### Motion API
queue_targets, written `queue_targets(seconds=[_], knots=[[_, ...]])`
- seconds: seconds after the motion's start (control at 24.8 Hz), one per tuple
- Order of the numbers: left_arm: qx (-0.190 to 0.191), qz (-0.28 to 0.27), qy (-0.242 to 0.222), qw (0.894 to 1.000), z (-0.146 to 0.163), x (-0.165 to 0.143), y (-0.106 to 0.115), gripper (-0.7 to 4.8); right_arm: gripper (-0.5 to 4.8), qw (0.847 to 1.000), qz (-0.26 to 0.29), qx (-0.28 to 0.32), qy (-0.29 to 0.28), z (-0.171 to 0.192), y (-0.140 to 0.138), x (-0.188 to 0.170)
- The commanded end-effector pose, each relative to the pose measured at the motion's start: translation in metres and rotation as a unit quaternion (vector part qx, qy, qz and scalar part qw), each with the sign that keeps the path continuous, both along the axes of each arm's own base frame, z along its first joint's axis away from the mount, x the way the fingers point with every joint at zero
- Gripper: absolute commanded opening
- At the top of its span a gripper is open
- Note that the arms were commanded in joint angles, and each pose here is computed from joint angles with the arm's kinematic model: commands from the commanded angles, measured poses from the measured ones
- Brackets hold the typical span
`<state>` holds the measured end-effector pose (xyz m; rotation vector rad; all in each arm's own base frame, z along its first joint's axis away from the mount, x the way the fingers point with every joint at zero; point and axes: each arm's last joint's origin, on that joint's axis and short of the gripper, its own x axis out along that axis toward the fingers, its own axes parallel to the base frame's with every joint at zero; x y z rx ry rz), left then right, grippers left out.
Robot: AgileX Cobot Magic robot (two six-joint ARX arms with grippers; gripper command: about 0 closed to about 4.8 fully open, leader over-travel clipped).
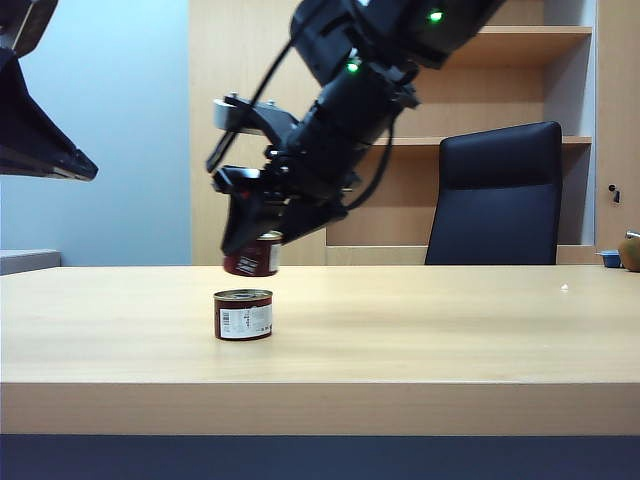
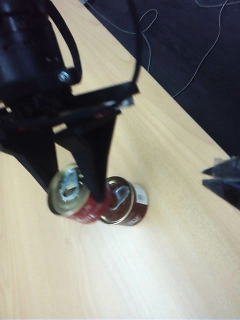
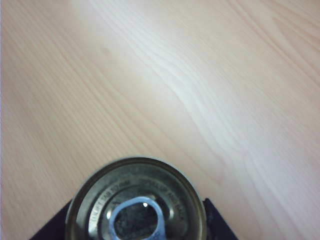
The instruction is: Stack a can of tomatoes on the right onto the can of tomatoes on the left.
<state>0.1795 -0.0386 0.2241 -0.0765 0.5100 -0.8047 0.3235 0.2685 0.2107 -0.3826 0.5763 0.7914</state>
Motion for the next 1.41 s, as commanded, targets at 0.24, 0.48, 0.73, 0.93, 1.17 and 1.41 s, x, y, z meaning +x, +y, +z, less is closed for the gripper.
queue_targets(seconds=[0.24, 0.48, 0.73, 0.93, 1.17, 1.41], knots=[[-0.002, 0.007, -0.029, 1.0, 0.007, -0.001, 0.003, -0.05, 2.3, 1.0, 0.009, -0.015, 0.019, -0.006, 0.008, -0.002], [0.015, 0.041, -0.034, 0.998, 0.007, 0.001, 0.006, -0.05, 4.22, 1.0, 0.012, -0.012, 0.016, 0.001, 0.007, -0.005], [0.018, 0.048, -0.043, 0.998, 0.008, 0.002, 0.006, -0.05, 4.47, 0.999, 0.011, 0.013, -0.038, 0.061, 0.002, -0.036], [0.007, 0.052, -0.065, 0.996, 0.013, 0.004, 0.006, -0.04, -0.09, 0.997, 0.008, 0.017, -0.074, 0.114, -0.021, -0.072], [-0.032, 0.112, -0.103, 0.988, 0.027, 0.01, 0.007, -0.04, -0.09, 0.98, -0.052, 0.081, -0.174, 0.158, -0.074, -0.114], [-0.035, 0.17, -0.2, 0.964, 0.046, 0.011, 0.011, -0.04, -0.08, 0.892, -0.22, 0.231, -0.32, 0.154, -0.184, -0.195]])
